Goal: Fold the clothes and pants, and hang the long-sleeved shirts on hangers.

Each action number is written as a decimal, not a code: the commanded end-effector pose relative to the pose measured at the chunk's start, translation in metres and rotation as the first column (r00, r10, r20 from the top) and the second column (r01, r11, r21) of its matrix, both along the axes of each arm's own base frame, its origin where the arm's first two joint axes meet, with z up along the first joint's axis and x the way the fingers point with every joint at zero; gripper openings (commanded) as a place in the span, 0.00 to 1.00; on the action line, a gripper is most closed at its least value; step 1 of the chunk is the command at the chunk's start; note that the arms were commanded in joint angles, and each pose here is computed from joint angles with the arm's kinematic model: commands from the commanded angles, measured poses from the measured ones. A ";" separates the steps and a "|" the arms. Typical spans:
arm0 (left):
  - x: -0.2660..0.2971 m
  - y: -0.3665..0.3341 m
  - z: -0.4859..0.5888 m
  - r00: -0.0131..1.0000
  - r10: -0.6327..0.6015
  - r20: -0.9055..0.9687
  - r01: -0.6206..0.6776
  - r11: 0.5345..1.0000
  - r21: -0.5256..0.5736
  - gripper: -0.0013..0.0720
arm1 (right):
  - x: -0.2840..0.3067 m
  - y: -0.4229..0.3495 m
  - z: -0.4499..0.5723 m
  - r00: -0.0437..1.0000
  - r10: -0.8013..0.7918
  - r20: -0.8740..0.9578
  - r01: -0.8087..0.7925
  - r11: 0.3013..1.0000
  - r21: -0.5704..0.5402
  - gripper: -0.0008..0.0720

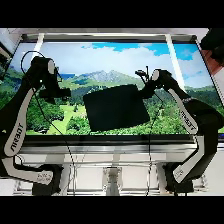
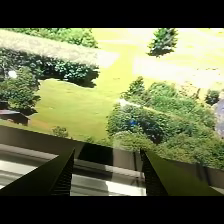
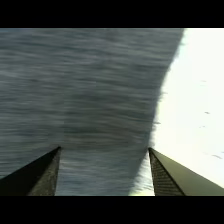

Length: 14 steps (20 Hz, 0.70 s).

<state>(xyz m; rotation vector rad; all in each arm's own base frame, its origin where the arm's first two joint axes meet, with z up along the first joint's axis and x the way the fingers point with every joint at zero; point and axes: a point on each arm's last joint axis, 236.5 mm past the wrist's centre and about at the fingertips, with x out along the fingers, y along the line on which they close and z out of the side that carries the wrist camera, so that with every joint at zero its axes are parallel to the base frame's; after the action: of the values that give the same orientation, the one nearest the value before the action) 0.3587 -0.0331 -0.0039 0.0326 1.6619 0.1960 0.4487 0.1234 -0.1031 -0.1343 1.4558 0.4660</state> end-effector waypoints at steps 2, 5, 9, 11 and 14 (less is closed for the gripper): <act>0.001 0.003 -0.006 1.000 -0.017 0.003 0.017 1.000 0.002 0.66 | 0.011 -0.008 0.017 1.000 -0.005 0.024 0.005 1.000 -0.005 0.84; 0.003 0.002 -0.006 1.000 -0.020 0.011 0.020 1.000 0.000 0.66 | 0.008 0.004 0.012 1.000 -0.002 0.002 0.002 1.000 0.028 0.83; 0.003 0.000 -0.007 1.000 -0.022 0.009 0.022 1.000 -0.005 0.66 | -0.002 0.035 0.004 0.999 0.049 -0.015 -0.048 0.998 0.047 0.83; 0.000 -0.011 -0.012 1.000 -0.017 -0.010 0.017 0.999 -0.050 0.66 | -0.006 0.044 0.001 0.998 0.065 -0.024 -0.064 0.997 0.045 0.83; -0.005 -0.034 -0.023 0.998 -0.008 -0.058 0.000 0.990 -0.140 0.66 | -0.006 0.045 0.000 0.998 0.048 -0.030 -0.047 0.998 0.036 0.70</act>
<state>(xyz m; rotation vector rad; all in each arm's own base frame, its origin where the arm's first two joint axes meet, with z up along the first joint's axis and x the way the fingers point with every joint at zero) 0.3585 -0.0465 -0.0194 0.0033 1.6889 0.1354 0.4450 0.1620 -0.1015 -0.1419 1.4650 0.5412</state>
